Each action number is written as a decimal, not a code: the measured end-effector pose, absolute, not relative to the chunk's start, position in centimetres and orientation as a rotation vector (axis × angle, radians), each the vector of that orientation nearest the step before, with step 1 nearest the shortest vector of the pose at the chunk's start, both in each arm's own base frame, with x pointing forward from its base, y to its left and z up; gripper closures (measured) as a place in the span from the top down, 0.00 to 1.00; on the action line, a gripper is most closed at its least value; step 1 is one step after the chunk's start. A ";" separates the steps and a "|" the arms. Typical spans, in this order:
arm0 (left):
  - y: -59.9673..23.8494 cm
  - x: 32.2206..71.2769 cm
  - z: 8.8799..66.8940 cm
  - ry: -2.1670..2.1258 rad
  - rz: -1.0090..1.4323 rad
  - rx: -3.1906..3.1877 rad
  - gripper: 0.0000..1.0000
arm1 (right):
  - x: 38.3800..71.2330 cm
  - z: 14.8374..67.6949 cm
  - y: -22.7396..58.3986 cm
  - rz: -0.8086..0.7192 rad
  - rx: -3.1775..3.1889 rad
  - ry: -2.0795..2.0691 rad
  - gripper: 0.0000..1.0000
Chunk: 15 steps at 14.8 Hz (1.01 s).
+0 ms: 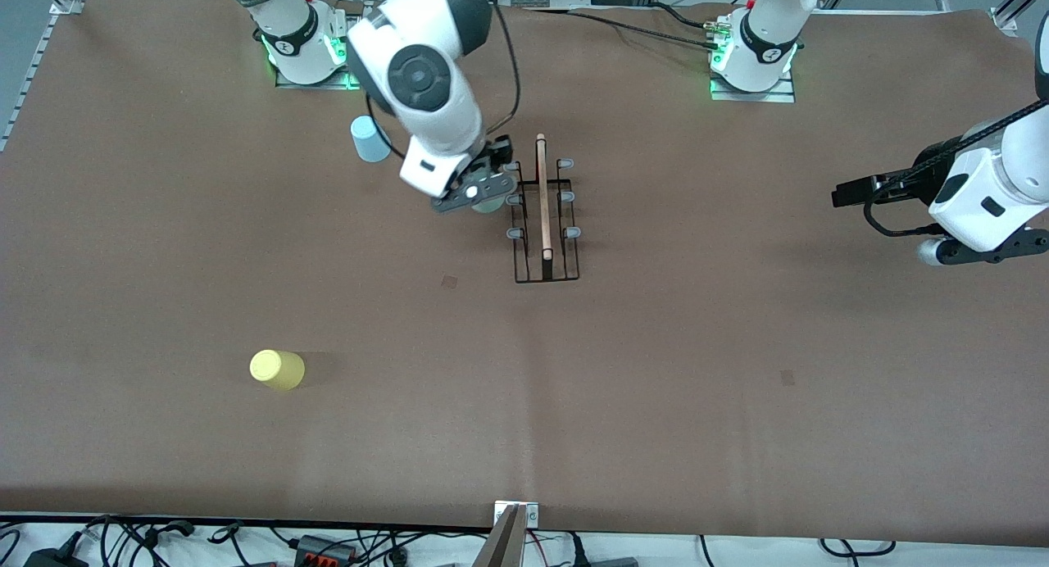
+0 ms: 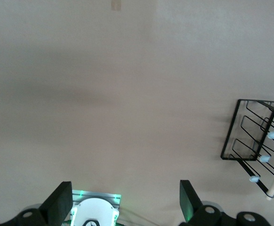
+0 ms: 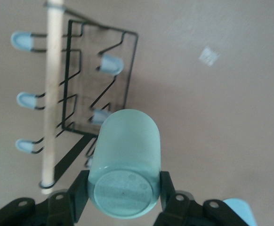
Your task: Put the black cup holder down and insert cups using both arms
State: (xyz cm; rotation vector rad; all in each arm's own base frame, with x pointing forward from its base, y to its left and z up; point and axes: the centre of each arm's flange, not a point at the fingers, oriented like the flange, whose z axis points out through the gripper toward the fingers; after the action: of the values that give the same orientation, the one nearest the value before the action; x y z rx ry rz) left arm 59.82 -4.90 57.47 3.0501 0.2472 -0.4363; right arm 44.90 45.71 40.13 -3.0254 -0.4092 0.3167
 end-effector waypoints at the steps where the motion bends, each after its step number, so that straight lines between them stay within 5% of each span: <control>1: -5.0 59.5 57.2 0.249 -0.418 3.076 1.00 | 43.8 39.7 46.8 0.330 -3.036 -0.398 0.64; 15: -9.5 54.4 57.3 0.085 -0.302 3.167 1.00 | 41.9 37.1 48.7 0.384 -3.068 -0.382 0.64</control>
State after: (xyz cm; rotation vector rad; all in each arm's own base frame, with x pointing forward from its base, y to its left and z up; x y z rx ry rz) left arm 54.40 -9.48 57.26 3.1674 0.0847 -0.3018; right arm 41.95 48.72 37.14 -3.0679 -0.3817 0.3844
